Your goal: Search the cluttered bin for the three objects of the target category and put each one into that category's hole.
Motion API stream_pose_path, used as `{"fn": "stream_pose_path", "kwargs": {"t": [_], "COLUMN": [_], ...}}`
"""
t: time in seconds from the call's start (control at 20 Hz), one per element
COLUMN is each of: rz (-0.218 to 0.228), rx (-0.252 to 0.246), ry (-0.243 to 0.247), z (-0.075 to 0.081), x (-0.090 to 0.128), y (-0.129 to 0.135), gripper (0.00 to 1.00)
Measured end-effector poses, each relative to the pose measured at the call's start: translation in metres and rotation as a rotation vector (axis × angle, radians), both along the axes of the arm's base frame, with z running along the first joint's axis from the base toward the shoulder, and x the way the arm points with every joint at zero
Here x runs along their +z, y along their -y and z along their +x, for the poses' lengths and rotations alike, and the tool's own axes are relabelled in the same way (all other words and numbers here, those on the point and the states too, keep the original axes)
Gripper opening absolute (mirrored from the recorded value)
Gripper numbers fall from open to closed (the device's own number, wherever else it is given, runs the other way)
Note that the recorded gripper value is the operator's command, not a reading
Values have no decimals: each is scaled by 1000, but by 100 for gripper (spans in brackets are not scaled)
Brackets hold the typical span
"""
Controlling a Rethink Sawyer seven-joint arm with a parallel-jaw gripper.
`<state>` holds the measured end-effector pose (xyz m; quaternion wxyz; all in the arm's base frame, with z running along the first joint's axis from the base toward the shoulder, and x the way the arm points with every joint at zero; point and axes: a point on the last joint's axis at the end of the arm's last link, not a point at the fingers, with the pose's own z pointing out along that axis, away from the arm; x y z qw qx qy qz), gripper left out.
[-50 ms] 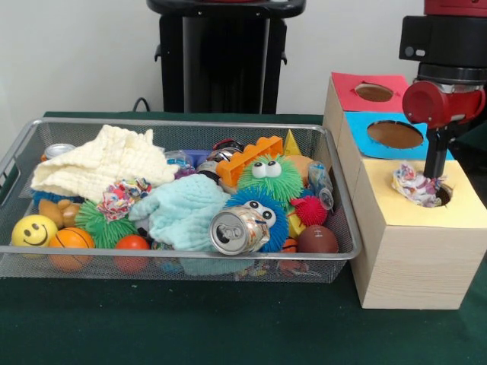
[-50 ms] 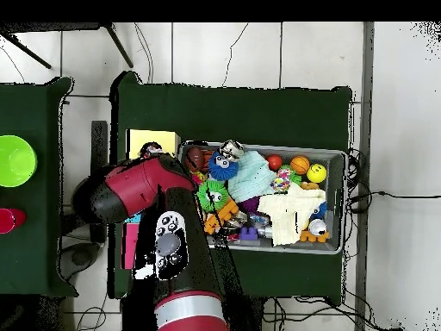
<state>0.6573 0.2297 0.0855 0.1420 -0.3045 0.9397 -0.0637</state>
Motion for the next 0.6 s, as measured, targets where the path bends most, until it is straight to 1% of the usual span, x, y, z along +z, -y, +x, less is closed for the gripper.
{"fn": "stream_pose_path", "kwargs": {"t": [0.35, 0.6], "rz": [-13, -15], "rx": [2, 2], "ry": [7, 13], "z": [4, 7], "x": [-4, -4], "y": [0, -1], "gripper": [0, 0]}}
